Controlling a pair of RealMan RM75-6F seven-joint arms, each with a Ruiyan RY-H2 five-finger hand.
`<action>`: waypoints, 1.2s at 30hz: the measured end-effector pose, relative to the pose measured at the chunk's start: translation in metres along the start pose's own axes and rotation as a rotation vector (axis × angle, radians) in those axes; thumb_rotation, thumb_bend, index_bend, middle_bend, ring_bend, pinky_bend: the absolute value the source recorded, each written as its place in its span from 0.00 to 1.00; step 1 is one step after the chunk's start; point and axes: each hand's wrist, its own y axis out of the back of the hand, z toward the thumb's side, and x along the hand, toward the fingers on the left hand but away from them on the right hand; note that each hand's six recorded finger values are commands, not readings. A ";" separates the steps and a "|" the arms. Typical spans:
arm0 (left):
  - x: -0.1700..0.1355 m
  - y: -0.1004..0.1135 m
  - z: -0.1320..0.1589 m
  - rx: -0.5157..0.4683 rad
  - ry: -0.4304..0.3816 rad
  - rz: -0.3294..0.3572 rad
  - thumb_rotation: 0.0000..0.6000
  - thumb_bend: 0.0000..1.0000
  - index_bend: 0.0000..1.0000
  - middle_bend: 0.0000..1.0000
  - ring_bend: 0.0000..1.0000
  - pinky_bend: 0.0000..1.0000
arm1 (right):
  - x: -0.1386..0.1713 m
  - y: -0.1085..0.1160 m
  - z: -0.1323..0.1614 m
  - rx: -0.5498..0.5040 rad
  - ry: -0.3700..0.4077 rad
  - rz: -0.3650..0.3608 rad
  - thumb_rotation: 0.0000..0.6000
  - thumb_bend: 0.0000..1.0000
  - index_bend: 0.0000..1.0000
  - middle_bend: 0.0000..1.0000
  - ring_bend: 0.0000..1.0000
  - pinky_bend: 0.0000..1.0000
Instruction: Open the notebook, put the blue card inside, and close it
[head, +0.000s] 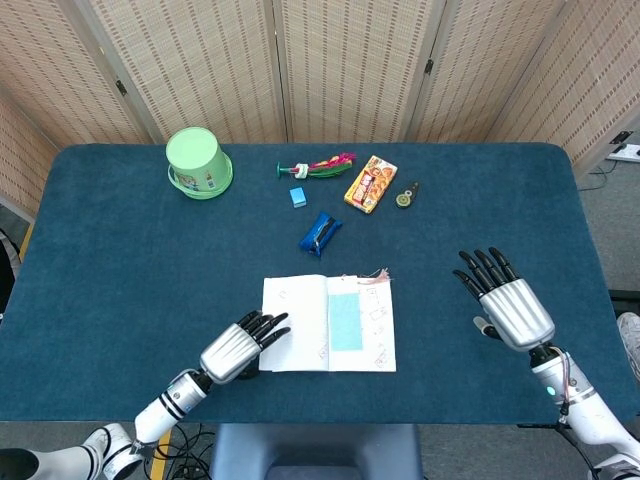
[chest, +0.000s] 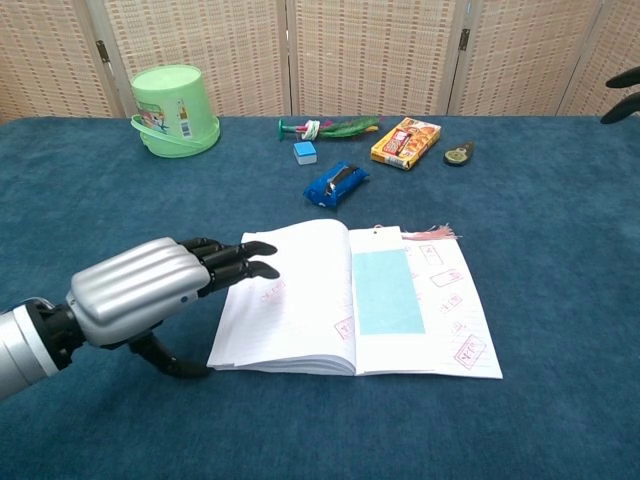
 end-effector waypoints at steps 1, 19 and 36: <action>0.001 0.000 0.000 -0.001 0.000 -0.001 1.00 0.14 0.14 0.06 0.18 0.21 | 0.000 0.000 -0.001 -0.001 -0.002 0.000 1.00 0.14 0.17 0.02 0.00 0.00; 0.012 -0.003 0.000 -0.056 0.034 0.034 1.00 0.15 0.20 0.08 0.18 0.21 | 0.002 0.001 -0.007 -0.011 -0.016 -0.016 1.00 0.15 0.17 0.02 0.00 0.00; 0.018 -0.012 -0.003 -0.111 0.069 0.046 1.00 0.22 0.25 0.11 0.18 0.21 | 0.001 0.000 -0.008 -0.012 -0.018 -0.018 1.00 0.15 0.17 0.02 0.00 0.00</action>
